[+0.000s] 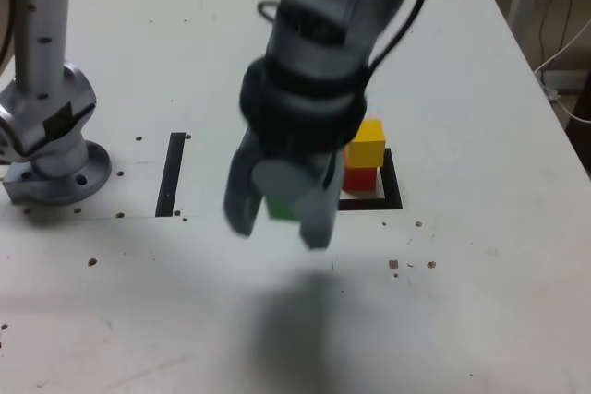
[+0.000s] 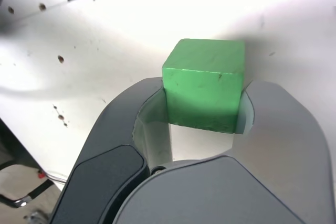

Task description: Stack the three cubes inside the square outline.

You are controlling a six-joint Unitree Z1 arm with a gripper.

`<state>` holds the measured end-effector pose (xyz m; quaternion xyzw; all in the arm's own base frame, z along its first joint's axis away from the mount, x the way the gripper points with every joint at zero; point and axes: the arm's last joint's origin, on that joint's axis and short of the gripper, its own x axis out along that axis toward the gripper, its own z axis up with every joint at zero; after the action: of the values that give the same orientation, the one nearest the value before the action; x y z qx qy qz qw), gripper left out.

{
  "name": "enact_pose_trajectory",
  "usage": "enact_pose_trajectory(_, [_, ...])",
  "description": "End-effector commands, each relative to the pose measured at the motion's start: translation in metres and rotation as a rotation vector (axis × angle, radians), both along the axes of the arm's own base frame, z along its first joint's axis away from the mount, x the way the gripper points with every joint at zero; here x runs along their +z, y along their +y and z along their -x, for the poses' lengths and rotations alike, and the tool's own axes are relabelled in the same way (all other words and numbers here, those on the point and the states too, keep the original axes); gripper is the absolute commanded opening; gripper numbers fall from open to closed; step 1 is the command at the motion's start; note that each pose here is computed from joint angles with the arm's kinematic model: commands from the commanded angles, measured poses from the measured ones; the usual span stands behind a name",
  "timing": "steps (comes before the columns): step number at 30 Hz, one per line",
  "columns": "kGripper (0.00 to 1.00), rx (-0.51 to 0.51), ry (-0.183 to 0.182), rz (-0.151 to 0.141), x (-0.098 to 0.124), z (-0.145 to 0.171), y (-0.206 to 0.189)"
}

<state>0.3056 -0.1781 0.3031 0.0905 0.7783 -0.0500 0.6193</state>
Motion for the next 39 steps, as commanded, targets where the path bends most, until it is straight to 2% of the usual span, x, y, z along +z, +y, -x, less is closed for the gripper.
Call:
enact_pose_trajectory(1, [0.21, 0.013, -0.020, -0.004, 0.013, -0.004, 0.014])
enact_pose_trajectory(5, [0.21, 0.034, -0.051, 0.000, 0.023, -0.017, 0.040])
enact_pose_trajectory(12, [0.21, 0.074, -0.063, 0.017, 0.029, -0.033, 0.080])
enact_pose_trajectory(23, [0.21, 0.128, -0.047, 0.030, 0.022, -0.049, 0.116])
enact_pose_trajectory(39, [0.21, 0.136, -0.006, 0.047, 0.003, -0.069, 0.125])
